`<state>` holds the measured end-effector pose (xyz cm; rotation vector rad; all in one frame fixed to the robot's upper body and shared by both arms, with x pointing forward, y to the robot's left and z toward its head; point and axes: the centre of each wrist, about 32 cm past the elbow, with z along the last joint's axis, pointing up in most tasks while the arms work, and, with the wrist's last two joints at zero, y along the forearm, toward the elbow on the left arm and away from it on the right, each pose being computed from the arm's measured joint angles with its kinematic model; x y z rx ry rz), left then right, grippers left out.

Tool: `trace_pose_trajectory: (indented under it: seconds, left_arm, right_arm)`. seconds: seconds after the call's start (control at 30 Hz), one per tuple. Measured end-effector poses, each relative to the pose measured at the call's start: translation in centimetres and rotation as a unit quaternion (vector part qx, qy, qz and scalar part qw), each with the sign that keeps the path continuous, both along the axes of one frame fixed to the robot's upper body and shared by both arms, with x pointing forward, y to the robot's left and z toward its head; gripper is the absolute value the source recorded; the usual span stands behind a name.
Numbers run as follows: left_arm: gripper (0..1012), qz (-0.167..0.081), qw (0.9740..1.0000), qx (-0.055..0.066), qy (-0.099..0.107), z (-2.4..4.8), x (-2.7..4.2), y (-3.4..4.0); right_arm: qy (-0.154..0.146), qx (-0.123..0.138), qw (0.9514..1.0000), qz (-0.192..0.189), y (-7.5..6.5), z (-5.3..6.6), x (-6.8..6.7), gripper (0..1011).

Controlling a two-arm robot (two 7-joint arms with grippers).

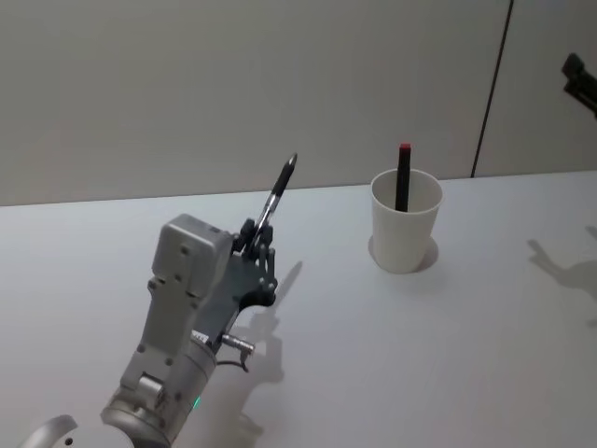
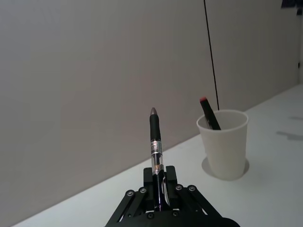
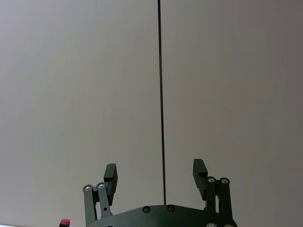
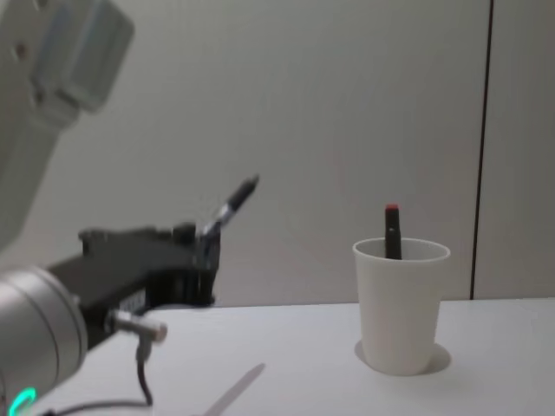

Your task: Place the pen into the pen holder.

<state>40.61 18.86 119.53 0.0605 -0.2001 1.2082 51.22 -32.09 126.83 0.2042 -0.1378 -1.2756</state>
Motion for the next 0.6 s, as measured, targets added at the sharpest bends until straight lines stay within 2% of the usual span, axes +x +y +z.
trace_pose_trajectory:
  seconds: [0.13, 0.2, 0.3, 0.33, 0.43, 0.53, 0.57, 0.6]
  left_arm:
    - [156, -0.010, 0.9995, -0.014, -0.025, 0.41, 0.05, -0.16]
    - [156, -0.023, 0.9984, -0.027, -0.044, 0.74, 0.24, -0.36]
    - [156, -0.039, 0.9966, -0.041, -0.061, 1.05, 0.51, -0.61]
    - [156, -0.039, 0.9966, -0.041, -0.061, 1.05, 0.51, -0.61]
    - [156, -0.061, 0.9933, -0.061, -0.077, 1.27, 1.00, -0.92]
    - [156, -0.075, 0.9909, -0.072, -0.084, 1.35, 1.32, -1.12]
    - [156, -0.086, 0.9889, -0.081, -0.090, 1.45, 1.62, -1.28]
    - [156, -0.086, 0.9889, -0.081, -0.090, 1.45, 1.62, -1.28]
  right_arm:
    - [0.000, 0.000, 1.0000, 0.000, 0.0, 0.0, 0.0, 1001]
    - [0.000, 0.000, 1.0000, 0.000, 0.0, 0.0, 0.0, 1001]
    - [0.000, 0.000, 1.0000, 0.000, 0.0, 0.0, 0.0, 1001]
    - [0.000, 0.000, 1.0000, 0.000, 0.0, 0.0, 0.0, 1001]
    - [0.000, 0.000, 1.0000, 0.000, 0.0, 0.0, 0.0, 1001]
    - [0.000, 0.000, 1.0000, 0.001, 0.0, 0.0, 0.0, 1002]
    - [0.000, 0.000, 1.0000, 0.001, 0.0, 0.0, 0.0, 1002]
    - [0.000, 0.000, 1.0000, 0.002, 0.0, 0.0, 0.1, 1001]
